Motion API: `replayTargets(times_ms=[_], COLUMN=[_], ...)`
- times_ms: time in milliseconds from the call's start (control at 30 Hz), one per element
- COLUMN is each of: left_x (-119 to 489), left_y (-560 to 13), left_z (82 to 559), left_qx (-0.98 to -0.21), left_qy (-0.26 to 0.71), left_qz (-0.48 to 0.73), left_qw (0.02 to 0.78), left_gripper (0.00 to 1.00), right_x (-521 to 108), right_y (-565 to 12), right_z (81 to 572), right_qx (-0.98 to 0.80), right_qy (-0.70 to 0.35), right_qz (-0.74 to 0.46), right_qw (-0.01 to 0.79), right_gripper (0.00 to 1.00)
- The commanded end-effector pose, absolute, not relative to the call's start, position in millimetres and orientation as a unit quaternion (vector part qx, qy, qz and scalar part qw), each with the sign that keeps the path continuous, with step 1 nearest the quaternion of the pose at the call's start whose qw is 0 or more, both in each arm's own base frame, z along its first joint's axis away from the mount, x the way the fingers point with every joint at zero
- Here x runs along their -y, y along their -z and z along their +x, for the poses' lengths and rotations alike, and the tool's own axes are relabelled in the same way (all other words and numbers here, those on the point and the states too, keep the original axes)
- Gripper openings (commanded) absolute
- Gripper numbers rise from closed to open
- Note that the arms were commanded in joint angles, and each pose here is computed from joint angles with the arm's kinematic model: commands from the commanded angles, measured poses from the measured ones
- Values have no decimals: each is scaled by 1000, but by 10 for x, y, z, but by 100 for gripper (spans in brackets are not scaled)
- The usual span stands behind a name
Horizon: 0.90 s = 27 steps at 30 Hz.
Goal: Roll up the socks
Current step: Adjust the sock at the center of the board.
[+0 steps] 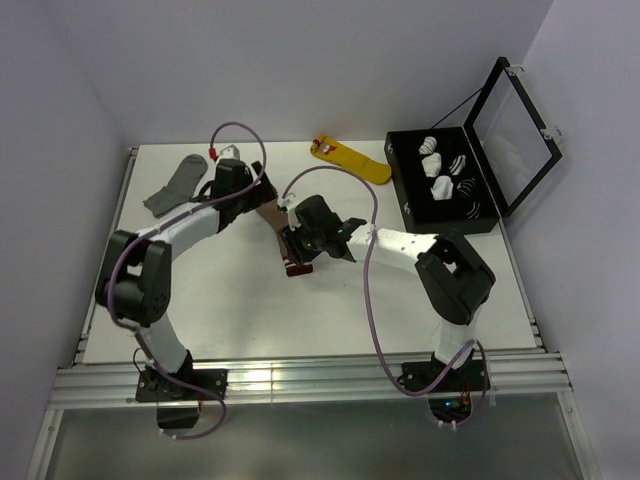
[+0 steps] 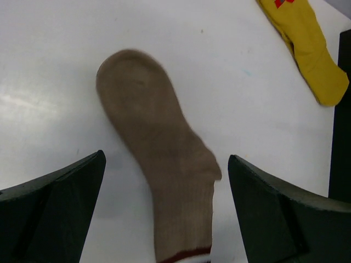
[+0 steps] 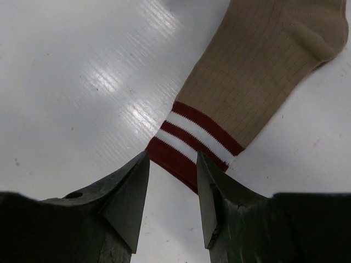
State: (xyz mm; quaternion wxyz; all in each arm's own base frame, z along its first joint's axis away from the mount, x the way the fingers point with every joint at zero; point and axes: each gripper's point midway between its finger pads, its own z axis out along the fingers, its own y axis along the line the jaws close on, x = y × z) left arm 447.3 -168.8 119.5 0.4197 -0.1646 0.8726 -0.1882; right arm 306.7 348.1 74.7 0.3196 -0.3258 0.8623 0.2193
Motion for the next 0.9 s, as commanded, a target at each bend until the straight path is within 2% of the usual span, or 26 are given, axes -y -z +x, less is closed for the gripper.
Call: replayTargets(times_ms=[0, 167, 467, 867], left_x=[1893, 2070, 2258, 2540], left_y=[-1418, -1171, -446, -356], left_z=[4935, 5161, 5185, 5192], left_qx=[-842, -851, -883, -883], left_qy=[200, 203, 193, 209], left_qz=[-149, -136, -124, -75], left_qw=[478, 465, 409, 414], left_gripper=[100, 99, 99, 100], right_x=[-3530, -3533, -3512, -3762], right_y=[-710, -606, -375, -353], right_z=[3192, 3166, 2999, 2610], right_qx=[-862, -867, -877, -879], right_qy=[-221, -226, -239, -284], right_qz=[-308, -300, -292, -298], right_qw=[336, 328, 298, 242], right_gripper=[47, 47, 46, 46])
